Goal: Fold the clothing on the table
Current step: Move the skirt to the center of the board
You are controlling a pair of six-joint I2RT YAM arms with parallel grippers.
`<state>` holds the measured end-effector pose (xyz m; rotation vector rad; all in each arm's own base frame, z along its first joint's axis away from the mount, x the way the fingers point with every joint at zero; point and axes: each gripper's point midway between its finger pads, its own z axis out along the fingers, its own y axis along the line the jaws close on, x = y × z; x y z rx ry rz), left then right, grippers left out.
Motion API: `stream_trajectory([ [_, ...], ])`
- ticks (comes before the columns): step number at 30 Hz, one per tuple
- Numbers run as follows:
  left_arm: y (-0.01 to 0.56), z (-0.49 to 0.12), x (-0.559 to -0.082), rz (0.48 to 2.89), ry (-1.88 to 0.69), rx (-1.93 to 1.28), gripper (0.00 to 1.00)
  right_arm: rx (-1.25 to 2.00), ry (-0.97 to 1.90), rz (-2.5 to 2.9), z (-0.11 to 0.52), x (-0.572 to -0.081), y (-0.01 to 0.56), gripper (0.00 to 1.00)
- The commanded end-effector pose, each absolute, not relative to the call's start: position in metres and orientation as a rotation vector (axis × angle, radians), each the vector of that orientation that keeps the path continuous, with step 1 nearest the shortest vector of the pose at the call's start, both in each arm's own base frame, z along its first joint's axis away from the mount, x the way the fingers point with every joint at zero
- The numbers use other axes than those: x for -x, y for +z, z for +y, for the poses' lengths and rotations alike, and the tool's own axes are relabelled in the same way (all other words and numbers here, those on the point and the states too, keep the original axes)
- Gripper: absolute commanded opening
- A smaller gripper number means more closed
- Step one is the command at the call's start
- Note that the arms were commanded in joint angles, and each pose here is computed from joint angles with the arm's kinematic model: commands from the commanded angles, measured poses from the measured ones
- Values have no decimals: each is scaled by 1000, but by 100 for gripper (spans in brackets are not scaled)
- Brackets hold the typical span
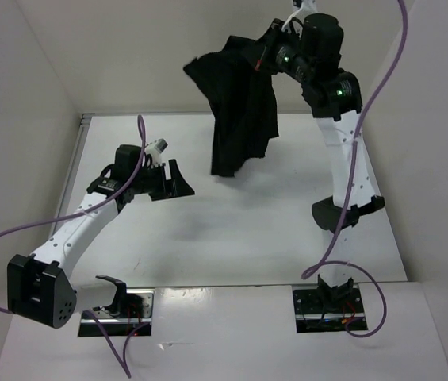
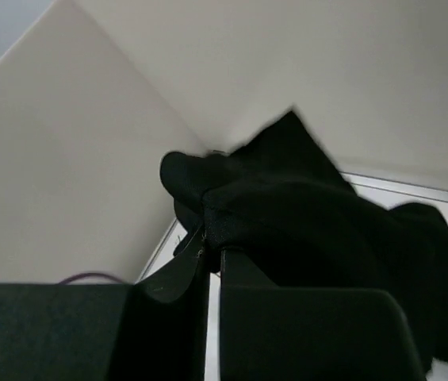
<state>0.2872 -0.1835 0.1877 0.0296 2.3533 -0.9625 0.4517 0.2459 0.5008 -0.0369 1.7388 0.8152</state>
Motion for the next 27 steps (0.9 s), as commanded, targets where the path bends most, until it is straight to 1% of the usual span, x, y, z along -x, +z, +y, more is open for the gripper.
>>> stream_trajectory([
  [1, 197, -181, -286, 2308, -975, -34, 81, 310, 862, 1854, 289, -400, 475, 0],
  [2, 193, -181, -284, 2319, -974, -30, 81, 351, 842, 1906, 303, -391, 456, 0],
  [3, 193, -181, -284, 2319, -974, -30, 81, 397, 789, 2017, 327, -376, 415, 0],
  [5, 196, -181, -284, 2310, -975, -33, 81, 459, 756, 2148, 345, -357, 367, 0],
  [6, 196, -181, -284, 2310, -975, -33, 81, 492, 714, 2300, 346, -338, 312, 0],
  [7, 194, -180, -282, 2321, -974, -29, 81, 508, 739, 2348, 357, -322, 291, 0],
  [8, 194, -180, -282, 2321, -974, -29, 81, 504, 727, 2409, 355, -311, 267, 0],
  [9, 195, -178, -281, 2319, -959, -21, 81, 497, 682, 2574, 341, -289, 208, 0],
  [10, 195, -177, -282, 2319, -949, -16, 81, 501, 745, 2599, 340, -269, 203, 0],
  [11, 193, -177, -281, 2330, -948, -12, 81, 434, 701, 2761, 320, -242, 156, 0],
  [12, 193, -177, -281, 2330, -948, -12, 81, 401, 687, 2830, 309, -225, 140, 0],
  [14, 195, -176, -278, 2332, -952, -2, 81, 335, 709, 2904, 290, -196, 128, 0],
  [15, 195, -176, -278, 2332, -952, -1, 81, 280, 659, 3009, 273, -169, 103, 0],
  [17, 191, -177, -279, 2343, -951, 2, 81, 248, 682, 3045, 261, -149, 100, 0],
  [18, 192, -177, -279, 2345, -956, 13, 81, 220, 637, 3100, 248, -136, 88, 0],
  [22, 181, -178, -290, 2392, -936, 50, 81, 188, 562, 3145, 232, -124, 76, 0],
  [25, 171, -169, -298, 2458, -842, 98, 80, 180, 508, 3148, 225, -124, 71, 0],
  [26, 166, -159, -303, 2474, -753, 119, 80, 175, 477, 3150, 223, -125, 68, 0],
  [27, 157, -149, -297, 2535, -676, 163, 80, 172, 449, 3151, 220, -126, 67, 0],
])
